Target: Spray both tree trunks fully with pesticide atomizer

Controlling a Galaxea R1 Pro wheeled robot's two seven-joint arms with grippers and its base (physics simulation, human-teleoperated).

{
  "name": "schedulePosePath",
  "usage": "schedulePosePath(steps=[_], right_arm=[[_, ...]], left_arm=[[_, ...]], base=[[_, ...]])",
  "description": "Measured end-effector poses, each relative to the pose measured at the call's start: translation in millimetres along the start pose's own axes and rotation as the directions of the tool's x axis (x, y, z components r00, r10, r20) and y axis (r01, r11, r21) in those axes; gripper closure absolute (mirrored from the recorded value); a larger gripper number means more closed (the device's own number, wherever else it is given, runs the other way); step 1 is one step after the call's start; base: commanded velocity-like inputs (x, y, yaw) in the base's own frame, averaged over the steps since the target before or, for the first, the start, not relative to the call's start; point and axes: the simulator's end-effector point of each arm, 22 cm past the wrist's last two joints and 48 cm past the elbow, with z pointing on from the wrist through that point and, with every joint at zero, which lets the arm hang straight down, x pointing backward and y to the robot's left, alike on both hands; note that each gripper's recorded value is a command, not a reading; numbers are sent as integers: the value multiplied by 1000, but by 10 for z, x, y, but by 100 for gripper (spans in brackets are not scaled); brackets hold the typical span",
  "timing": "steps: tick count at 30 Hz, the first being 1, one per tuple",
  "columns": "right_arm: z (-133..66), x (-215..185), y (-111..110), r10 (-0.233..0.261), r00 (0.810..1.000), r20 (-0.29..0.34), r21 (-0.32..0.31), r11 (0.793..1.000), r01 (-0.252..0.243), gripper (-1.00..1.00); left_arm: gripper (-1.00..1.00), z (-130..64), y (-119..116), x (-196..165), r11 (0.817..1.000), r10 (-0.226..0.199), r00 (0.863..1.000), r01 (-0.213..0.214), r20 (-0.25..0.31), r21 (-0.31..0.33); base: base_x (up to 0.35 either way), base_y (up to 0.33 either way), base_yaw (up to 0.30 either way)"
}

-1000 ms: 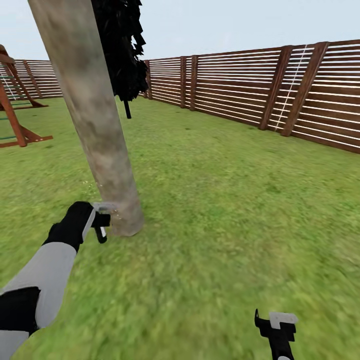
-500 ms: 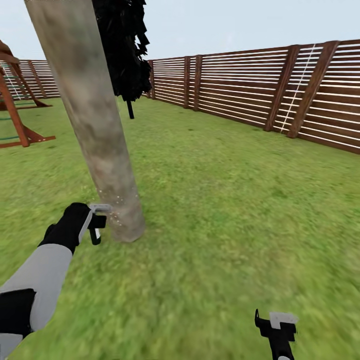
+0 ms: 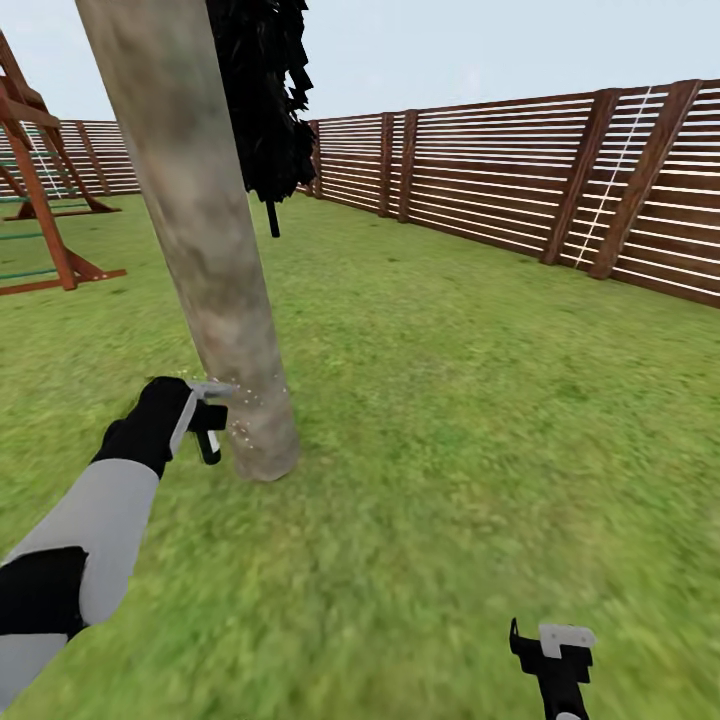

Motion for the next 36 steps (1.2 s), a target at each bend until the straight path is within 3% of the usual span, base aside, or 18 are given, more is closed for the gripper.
schedulePosePath(steps=[2,5,7,8,9,11,20,24,36], right_arm=[[-1,4,-3,0,1000,0,0,1000,0,-100],[-1,5,-6,-1,1000,0,1,1000,1,-100],[0,5,-7,-1,1000,0,1,1000,1,-100],[-1,2,-10,-1,1000,0,1,1000,1,-100],[-1,8,-4,-2,1000,-1,0,1000,2,-100],[-2,7,-1,-2,1000,-1,-1,1000,2,-100],[-3,6,2,-2,1000,-1,-2,1000,2,-100],[-3,6,-1,-2,1000,-1,-1,1000,2,-100],[-4,6,4,-1,1000,-1,-1,1000,1,-100]], left_arm=[[100,-26,-108,-14,1000,11,1000,-11,-2,7],[100,-79,167,-63,999,11,1000,-10,20,-41],[100,-1,384,117,998,8,1000,-8,-4,-70],[100,117,405,423,997,9,999,-12,-41,-71],[100,247,377,794,998,13,996,-19,-93,-67],[100,277,320,890,998,16,994,-22,-105,-61],[100,294,337,954,997,23,993,-31,-115,-71],[100,302,472,999,996,16,992,-28,-125,-90],[100,423,357,1475,996,29,983,-43,-183,-74]], base=[[0,0,0],[0,0,0],[0,0,0],[6,-40,0],[42,-145,0],[69,-217,0],[160,-235,0],[257,-73,19],[13,-103,223]])
